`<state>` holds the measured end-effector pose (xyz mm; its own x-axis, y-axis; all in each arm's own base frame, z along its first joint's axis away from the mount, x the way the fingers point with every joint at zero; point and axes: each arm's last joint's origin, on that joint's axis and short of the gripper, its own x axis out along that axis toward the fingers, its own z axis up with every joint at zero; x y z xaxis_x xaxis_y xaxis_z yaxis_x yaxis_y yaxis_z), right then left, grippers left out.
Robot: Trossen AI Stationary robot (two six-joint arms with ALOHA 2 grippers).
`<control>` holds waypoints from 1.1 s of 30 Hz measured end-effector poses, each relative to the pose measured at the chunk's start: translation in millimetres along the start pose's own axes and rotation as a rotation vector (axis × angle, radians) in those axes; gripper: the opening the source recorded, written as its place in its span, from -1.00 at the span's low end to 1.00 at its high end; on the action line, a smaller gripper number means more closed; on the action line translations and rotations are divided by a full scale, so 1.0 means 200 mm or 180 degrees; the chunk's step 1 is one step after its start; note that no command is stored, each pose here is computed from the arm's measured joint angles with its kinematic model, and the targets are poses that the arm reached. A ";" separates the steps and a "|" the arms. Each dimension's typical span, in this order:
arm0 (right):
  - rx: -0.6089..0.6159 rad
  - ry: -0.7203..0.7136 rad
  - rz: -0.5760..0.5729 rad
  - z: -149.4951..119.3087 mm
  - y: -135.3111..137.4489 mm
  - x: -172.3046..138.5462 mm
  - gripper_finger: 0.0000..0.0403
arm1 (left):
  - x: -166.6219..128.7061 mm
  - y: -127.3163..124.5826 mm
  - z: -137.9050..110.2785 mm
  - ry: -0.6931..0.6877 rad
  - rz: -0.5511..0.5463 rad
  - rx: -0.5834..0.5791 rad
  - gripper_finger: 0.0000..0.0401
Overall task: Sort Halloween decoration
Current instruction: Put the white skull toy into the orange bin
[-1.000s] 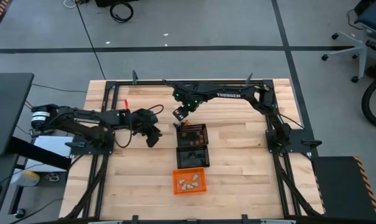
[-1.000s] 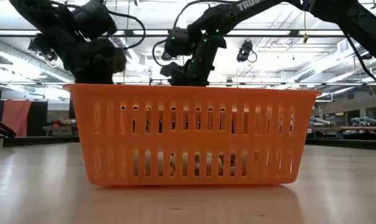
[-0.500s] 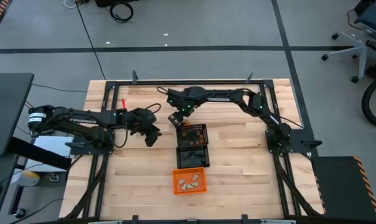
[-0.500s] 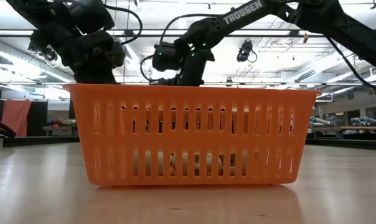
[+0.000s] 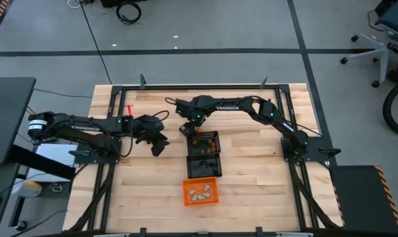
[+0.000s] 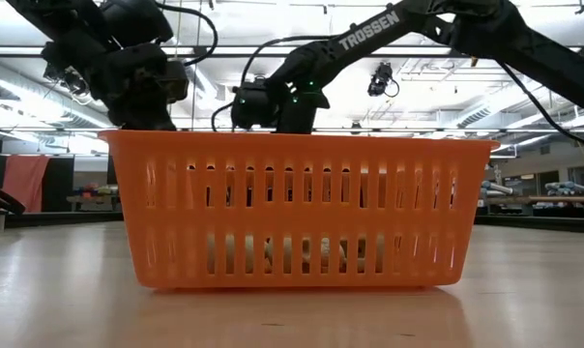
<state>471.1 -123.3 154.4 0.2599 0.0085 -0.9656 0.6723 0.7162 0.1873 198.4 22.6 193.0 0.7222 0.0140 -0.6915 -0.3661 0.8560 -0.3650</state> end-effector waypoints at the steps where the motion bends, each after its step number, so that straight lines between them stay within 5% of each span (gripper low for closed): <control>1: -0.0008 -0.0008 0.0000 0.00 0.00 0.01 0.01 | 0.00 0.00 0.00 -0.0017 -0.0009 0.0001 -0.28; 19: -0.0096 -0.0035 -0.0086 0.00 0.00 0.04 -0.52 | 0.00 0.01 -0.02 0.0136 0.0063 -0.0029 -0.28; 33: -0.0279 -0.0139 -0.0019 0.00 0.02 -0.11 -0.55 | -0.04 -0.02 0.02 -0.0172 -0.0100 0.0150 -0.28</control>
<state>467.6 -120.0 176.2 0.2871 -0.0249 -0.9576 0.6112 0.7744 0.1632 196.4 21.2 201.8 0.7639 0.0136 -0.6452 -0.3156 0.8799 -0.3551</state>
